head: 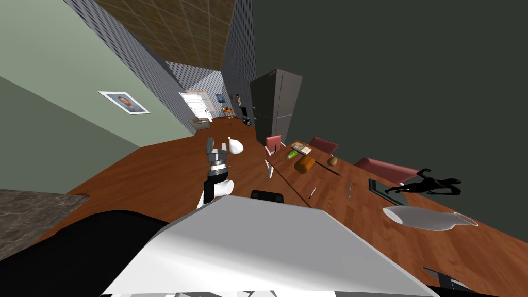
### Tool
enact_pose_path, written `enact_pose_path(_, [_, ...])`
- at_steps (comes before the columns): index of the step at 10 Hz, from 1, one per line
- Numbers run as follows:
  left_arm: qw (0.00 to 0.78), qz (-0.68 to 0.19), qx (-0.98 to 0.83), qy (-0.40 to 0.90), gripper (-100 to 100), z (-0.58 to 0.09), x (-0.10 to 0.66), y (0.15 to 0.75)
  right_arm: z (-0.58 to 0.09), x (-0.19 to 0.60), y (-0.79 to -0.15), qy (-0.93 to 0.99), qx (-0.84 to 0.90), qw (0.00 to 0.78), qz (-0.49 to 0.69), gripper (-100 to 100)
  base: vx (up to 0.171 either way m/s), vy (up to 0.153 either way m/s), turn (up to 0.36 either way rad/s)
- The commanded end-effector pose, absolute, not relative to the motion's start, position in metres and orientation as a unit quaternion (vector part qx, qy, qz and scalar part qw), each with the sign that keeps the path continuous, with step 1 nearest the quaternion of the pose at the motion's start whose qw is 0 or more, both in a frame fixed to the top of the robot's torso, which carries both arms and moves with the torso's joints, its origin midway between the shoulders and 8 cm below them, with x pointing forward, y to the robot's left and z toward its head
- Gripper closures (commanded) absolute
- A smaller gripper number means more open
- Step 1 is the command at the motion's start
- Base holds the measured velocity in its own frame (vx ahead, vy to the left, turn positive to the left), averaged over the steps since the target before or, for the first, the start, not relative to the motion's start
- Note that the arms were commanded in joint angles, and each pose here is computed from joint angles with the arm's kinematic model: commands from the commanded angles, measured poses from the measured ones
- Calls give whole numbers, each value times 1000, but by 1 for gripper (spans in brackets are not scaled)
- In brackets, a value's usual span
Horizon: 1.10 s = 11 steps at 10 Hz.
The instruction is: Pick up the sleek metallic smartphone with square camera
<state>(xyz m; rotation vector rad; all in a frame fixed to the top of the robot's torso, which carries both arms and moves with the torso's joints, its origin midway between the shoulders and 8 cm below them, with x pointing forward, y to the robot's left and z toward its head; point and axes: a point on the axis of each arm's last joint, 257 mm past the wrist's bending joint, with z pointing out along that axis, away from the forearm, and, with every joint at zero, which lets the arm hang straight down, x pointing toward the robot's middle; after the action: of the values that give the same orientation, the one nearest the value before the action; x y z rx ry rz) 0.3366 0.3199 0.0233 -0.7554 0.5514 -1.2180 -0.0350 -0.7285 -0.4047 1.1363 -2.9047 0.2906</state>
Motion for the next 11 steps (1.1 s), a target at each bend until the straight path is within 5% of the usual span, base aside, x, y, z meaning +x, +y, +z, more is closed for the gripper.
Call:
enact_pose_path(1, [719,-551,-342,249,0,23,337,320,-405,-35,-728,-927,363,5,93,-100,12,-23,11])
enact_pose_path(2, [719,-551,-342,249,0,23,337,320,-405,-35,-728,-927,362,5,94,100,0,0,0])
enact_pose_path(6, [719,-551,-342,249,0,23,337,320,-405,-34,-729,-927,362,4,95,100,0,0,-3])
enact_pose_path(7, [719,-551,-342,249,0,23,337,320,-405,-35,-729,-927,362,4,95,0,0,0,0])
enact_pose_path(8, [719,-551,-342,249,0,23,337,320,-392,-27,-736,-925,367,2,95,100,-15,40,-76])
enact_pose_path(10, [719,-551,-342,249,0,23,337,320,-389,-25,-738,-925,369,2,97,100,-25,53,-70])
enact_pose_path(11, [719,-551,-342,249,0,23,337,320,-388,-25,-738,-925,369,2,95,0,-3,7,0])
